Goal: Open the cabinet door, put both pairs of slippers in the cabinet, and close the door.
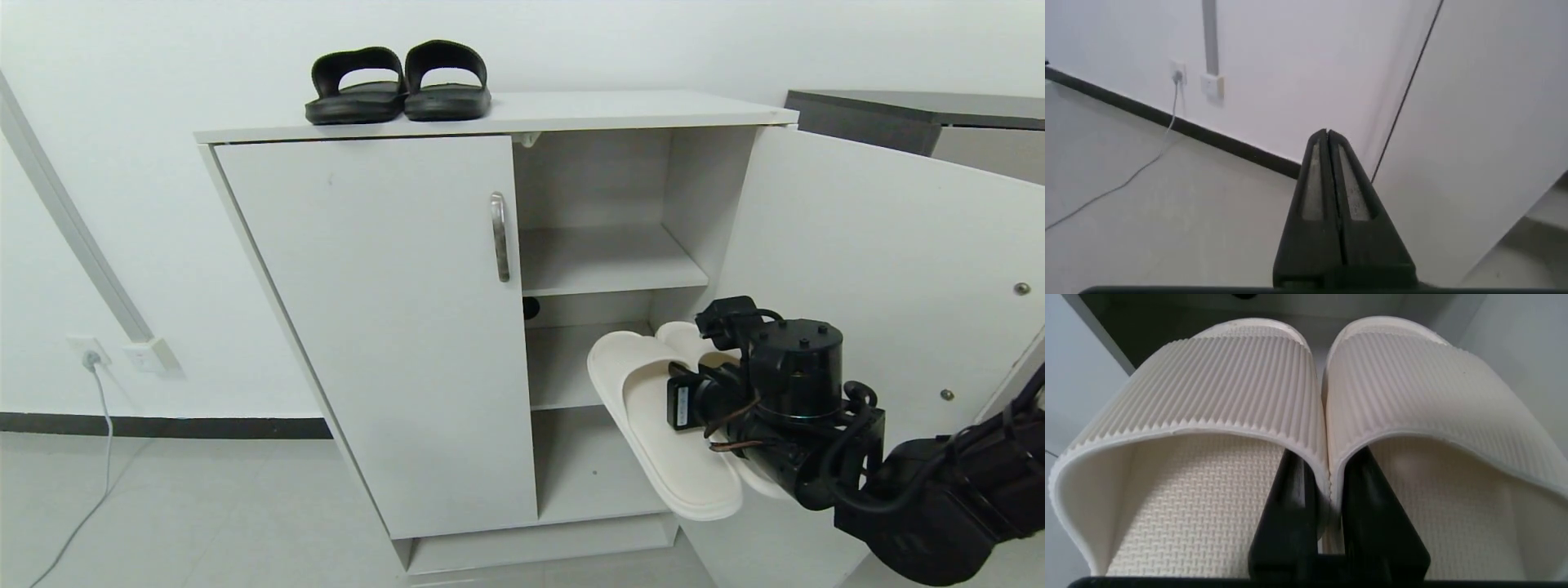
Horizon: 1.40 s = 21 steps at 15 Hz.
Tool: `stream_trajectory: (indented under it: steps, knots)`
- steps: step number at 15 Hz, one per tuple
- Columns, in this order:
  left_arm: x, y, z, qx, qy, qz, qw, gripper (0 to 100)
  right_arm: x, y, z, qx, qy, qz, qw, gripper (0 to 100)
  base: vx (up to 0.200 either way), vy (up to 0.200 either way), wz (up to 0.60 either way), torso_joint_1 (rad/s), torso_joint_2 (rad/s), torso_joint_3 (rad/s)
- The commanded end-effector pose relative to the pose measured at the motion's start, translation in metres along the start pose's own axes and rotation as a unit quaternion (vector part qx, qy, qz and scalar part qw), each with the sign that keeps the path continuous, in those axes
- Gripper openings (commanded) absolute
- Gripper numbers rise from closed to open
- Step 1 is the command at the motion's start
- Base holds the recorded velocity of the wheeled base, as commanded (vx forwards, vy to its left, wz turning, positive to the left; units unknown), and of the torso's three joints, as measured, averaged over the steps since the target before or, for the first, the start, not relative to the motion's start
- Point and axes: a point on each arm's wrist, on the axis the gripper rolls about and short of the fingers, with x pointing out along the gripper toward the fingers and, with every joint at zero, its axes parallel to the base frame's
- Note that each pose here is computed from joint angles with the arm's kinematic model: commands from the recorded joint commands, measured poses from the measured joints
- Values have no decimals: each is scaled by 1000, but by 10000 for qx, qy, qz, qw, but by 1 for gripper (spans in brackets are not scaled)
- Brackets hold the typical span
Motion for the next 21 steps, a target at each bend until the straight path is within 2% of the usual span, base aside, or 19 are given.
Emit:
stream_trajectory:
  steps: [1, 2, 3, 4, 6, 9, 12, 14, 17, 21]
  knots:
    - [2, 0, -15, 96, 315, -119, 9994, 0, -3, 2, 1, 1, -18, 45, 10000, 0, 0, 0, 0, 0, 0, 0]
    - [2, -2, -15, 118, 351, -456, 9983, 0, -3, 4, 1, -5, -17, 75, 10000, 0, 0, 0, 0, 0, 0, 0]
    - [1, -3, -19, 235, 530, -745, 9955, 0, -4, 4, 1, -7, -17, 83, 10000, 0, 0, 0, 0, 0, 0, 0]
    - [1, -4, -19, 396, 565, -1044, 9921, 0, -4, 5, 0, -12, -10, 89, 10000, 0, 0, 0, 0, 0, 0, 0]
    - [1, -4, -19, 434, 531, -1389, 9879, 0, -5, 5, -1, -50, 4, 95, 9999, 0, 0, 0, 0, 0, 0, 0]
    - [1, -4, -19, 419, 533, -1373, 9882, 0, -6, 11, -2, -68, -1, 193, 9998, 0, 0, 0, 0, 0, 0, 0]
    - [1, -4, -19, 374, 540, -1355, 9886, 0, 5, 30, 9, 62, -309, -374, 9988, 0, 0, 0, 0, 0, 0, 0]
    - [1, -4, -19, 375, 539, -1348, 9887, 0, 7, 36, 10, 78, -366, -460, 9982, 0, 0, 0, 0, 0, 0, 0]
    - [1, -4, -19, 367, 540, -1347, 9887, 0, 7, 35, 11, 90, -391, -565, 9976, 0, 0, 200, 0, -4, 4, -1]
    - [1, -4, -19, 367, 540, -1347, 9887, 0, 6, 31, 15, 128, -454, -710, 9964, 0, 0, 0, 0, 0, 0, 0]
